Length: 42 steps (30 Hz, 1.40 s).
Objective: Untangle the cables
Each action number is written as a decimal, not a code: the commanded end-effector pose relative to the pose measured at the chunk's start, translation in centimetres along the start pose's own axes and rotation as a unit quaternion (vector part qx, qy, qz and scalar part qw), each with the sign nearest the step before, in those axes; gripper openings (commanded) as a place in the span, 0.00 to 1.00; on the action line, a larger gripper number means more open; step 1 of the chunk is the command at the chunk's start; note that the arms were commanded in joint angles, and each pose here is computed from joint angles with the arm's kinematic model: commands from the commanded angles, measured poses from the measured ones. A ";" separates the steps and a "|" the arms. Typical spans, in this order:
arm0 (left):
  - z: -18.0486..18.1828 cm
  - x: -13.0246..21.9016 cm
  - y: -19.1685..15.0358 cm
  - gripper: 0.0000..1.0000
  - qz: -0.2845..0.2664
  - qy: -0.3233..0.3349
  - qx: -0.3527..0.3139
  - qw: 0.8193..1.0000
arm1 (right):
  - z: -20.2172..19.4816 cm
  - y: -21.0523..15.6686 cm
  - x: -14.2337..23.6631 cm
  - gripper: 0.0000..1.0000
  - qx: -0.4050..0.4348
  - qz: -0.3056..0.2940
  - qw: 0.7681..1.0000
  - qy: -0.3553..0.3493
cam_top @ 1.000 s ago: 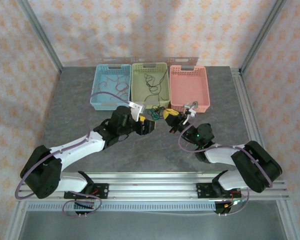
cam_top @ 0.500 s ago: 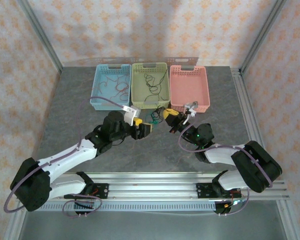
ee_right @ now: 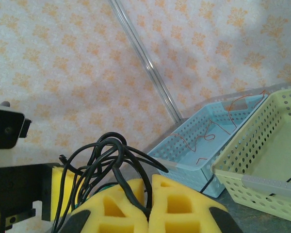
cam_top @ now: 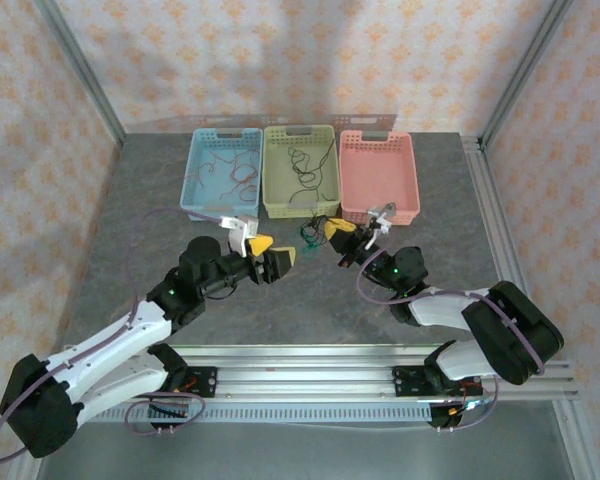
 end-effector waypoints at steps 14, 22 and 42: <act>2.4 -3.8 -1.6 0.76 0.021 -0.024 0.082 0.996 | 1.4 1.3 -0.6 0.00 0.009 -0.017 0.999 0.036; 2.3 -4.6 -2.0 0.63 0.023 -0.044 0.089 0.995 | 1.2 1.2 -0.7 0.00 0.009 -0.016 0.999 0.034; 2.3 -5.7 -2.1 0.24 0.034 -0.051 0.106 0.992 | 1.2 1.2 -0.6 0.00 0.012 -0.017 0.999 0.032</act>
Point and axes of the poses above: each hand's point on the last joint's axis, 136 mm out from that joint toward the fingers, its own x axis back along the fingers, its own z axis along the line the jaws close on, y = z × x, the point moved 4 cm from there along x, back along the fingers, and after that the axes turned 12 degrees about -x, right-handed, at the moved point
